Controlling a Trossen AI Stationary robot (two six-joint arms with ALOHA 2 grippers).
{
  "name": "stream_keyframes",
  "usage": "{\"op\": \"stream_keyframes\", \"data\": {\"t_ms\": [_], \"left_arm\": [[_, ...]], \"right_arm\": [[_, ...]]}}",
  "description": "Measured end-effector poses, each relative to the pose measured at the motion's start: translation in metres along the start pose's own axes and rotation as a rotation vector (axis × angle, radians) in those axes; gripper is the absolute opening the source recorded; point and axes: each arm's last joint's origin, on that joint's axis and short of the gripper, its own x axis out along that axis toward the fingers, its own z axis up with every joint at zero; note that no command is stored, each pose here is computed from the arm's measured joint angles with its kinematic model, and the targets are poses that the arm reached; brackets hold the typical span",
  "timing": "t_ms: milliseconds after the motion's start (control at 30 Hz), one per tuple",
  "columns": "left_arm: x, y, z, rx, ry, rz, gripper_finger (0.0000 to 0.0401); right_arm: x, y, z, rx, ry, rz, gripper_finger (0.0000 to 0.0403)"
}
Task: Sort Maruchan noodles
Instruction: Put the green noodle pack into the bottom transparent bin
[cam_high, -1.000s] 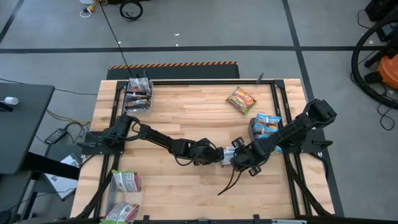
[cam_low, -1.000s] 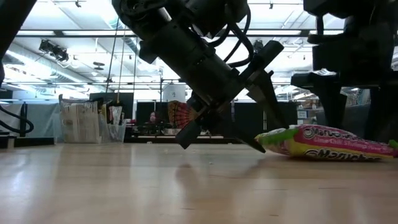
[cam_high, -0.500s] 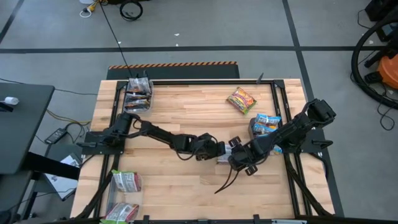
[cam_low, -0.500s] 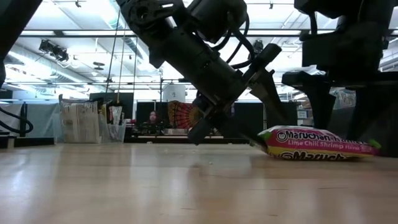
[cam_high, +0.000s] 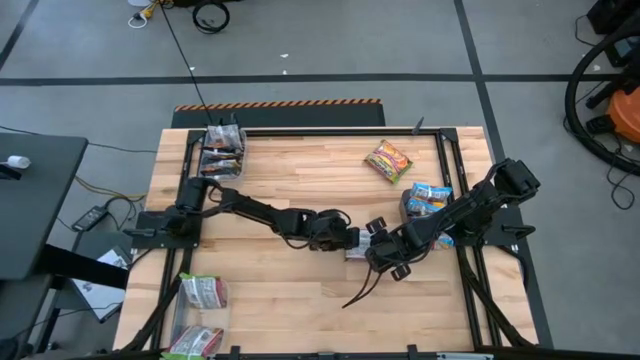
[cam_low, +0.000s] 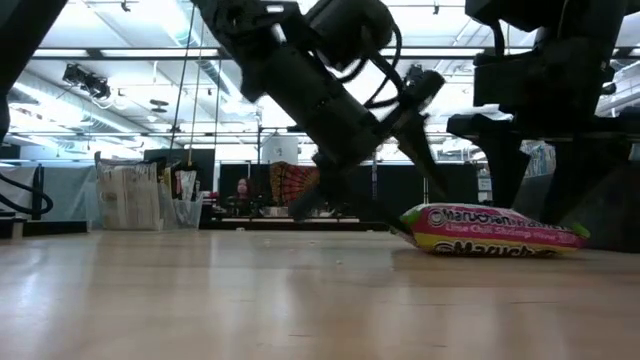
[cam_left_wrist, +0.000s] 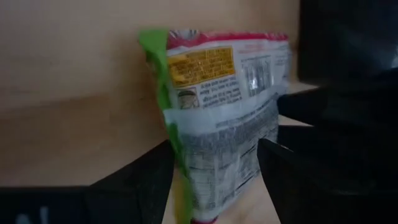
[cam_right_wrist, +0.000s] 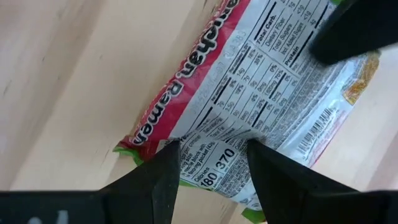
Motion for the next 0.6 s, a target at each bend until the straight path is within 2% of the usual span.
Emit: {"op": "stream_keyframes", "data": {"t_ms": [67,133,333,467,600], "left_arm": [[-0.006,0.0,0.001,0.004,-0.05,0.045,0.0239],[-0.006,0.004,-0.003,-0.042,-0.073,0.072,0.0239],[0.005,0.007,-0.012,-0.125,-0.054,0.026,0.0237],[0.009,0.008,-0.011,-0.129,-0.058,0.002,0.0233],[0.009,0.007,-0.008,-0.079,-0.076,0.003,0.0202]], "right_arm": [[0.0,0.0,0.001,0.008,-0.008,-0.001,0.0193],[0.0,0.0,0.002,-0.002,-0.024,-0.003,0.0193],[0.0,-0.001,0.004,-0.01,-0.041,0.0,0.0193],[0.0,-0.001,0.004,-0.011,-0.044,-0.006,0.0193],[-0.001,-0.001,0.005,-0.003,-0.044,-0.033,0.0193]]}}
